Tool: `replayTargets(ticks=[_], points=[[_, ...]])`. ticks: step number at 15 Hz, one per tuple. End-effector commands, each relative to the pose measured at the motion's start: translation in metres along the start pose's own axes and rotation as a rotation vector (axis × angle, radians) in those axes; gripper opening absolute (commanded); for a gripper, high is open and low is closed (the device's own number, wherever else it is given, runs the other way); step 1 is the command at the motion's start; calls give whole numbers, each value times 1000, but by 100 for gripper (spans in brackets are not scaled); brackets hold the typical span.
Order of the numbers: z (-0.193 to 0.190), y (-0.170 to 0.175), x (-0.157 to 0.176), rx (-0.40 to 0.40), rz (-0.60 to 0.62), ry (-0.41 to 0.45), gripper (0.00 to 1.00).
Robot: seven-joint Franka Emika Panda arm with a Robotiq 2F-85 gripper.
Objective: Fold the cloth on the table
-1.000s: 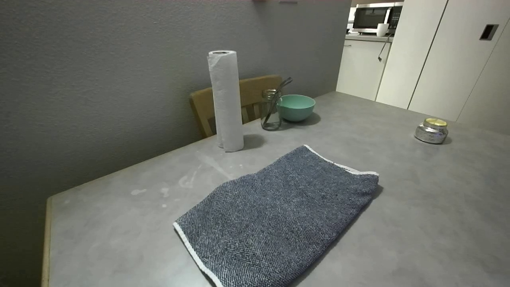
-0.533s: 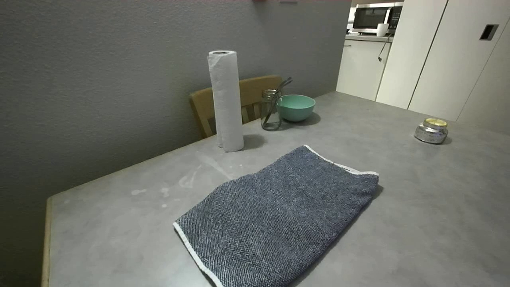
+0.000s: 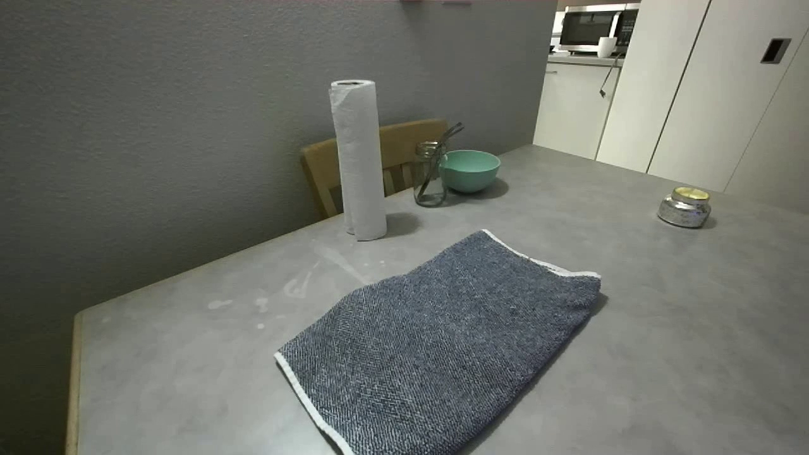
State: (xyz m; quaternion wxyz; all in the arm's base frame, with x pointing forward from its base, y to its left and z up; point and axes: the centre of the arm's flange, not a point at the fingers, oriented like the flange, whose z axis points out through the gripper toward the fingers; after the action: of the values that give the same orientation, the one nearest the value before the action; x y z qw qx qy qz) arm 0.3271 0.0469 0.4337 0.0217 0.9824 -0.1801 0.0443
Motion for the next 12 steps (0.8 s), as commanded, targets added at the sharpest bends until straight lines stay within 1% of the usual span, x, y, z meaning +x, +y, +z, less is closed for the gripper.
replayTargets(ticks=[1,5,6,8,11,12], points=[[40,3,18,-20,27,-20,100],[76,3,25,-18,36,-110,100],[54,3,11,-19,20,-78,100],[60,3,12,-22,19,-96,100],[55,2,12,-17,18,-80,100],[62,1,12,-36,17,-78,100]])
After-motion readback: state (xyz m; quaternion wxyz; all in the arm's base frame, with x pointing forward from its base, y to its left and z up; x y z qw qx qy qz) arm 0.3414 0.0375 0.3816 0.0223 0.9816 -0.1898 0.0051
